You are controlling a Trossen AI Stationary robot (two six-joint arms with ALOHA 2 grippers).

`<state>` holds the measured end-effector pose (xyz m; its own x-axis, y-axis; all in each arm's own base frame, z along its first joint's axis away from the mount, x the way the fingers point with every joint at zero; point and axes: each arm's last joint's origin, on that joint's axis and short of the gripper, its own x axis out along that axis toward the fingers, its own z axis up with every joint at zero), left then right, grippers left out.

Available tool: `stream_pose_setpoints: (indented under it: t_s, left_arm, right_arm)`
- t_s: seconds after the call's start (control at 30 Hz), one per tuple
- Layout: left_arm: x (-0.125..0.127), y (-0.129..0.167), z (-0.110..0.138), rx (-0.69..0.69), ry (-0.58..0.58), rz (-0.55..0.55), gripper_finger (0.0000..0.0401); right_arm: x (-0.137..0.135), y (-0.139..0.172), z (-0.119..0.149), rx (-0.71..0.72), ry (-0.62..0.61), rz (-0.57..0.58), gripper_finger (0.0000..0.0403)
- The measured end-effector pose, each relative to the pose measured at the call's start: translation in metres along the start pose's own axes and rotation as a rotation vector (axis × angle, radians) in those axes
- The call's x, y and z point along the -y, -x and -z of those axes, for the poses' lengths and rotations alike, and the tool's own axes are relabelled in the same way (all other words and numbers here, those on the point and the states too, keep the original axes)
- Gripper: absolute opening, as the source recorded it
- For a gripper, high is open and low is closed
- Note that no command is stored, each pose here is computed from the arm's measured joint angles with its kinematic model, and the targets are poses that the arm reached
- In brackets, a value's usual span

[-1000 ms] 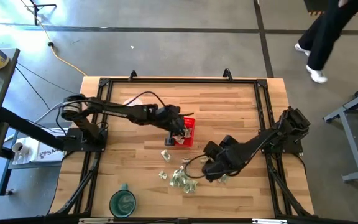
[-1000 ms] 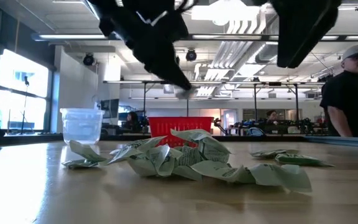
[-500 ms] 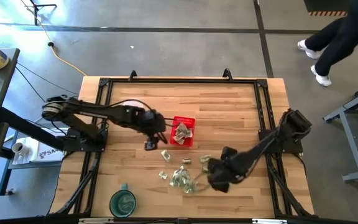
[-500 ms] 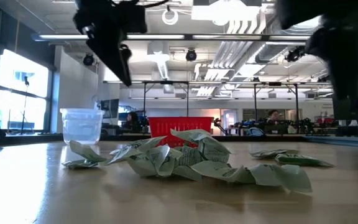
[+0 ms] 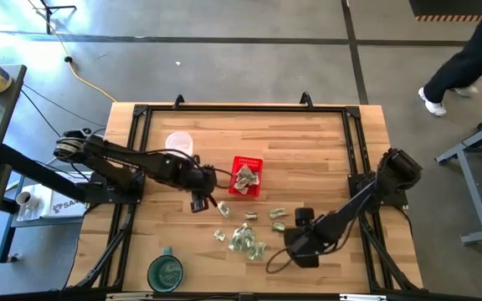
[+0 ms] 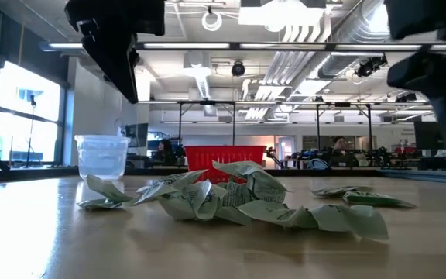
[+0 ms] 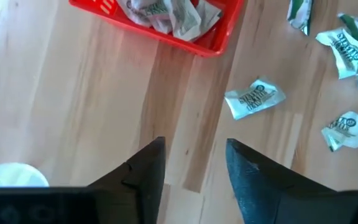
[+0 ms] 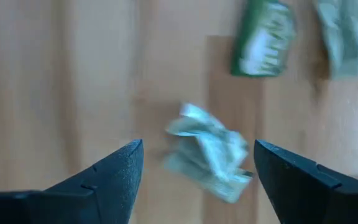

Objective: Pick and place Stevia / Truvia into bins
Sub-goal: Put the stevia packet into the red basket

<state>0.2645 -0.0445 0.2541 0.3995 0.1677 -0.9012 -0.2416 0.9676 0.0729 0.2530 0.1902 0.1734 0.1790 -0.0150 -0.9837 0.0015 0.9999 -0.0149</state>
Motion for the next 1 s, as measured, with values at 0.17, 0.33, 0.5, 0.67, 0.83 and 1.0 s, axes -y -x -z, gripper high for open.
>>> stream_pose_setpoints:
  t_s: [0.17,0.33,0.5,0.67,0.83,1.0]
  left_arm:
    - [0.005,0.001,0.002,0.000,0.008,0.004,0.0185]
    - [0.004,0.001,0.002,-0.007,0.033,0.000,0.0176]
    - [0.003,0.001,0.003,-0.014,0.031,-0.003,0.0172]
    - [0.003,0.001,0.003,-0.014,0.031,-0.002,0.0172]
    - [0.004,0.001,0.003,-0.014,0.032,-0.002,0.0172]
    - [0.003,0.001,0.003,-0.014,0.036,-0.002,0.0172]
  right_arm:
    - [0.014,-0.012,-0.002,-0.017,-0.038,-0.002,0.0264]
    - [0.020,-0.026,0.005,-0.035,-0.017,-0.045,0.0238]
    - [0.026,-0.031,0.004,-0.021,0.003,-0.033,0.0221]
    - [0.038,-0.033,-0.003,-0.019,0.005,-0.030,0.0184]
    - [0.050,-0.034,-0.010,-0.009,0.003,-0.027,0.0136]
    - [0.061,-0.036,-0.016,-0.019,-0.037,-0.050,0.0079]
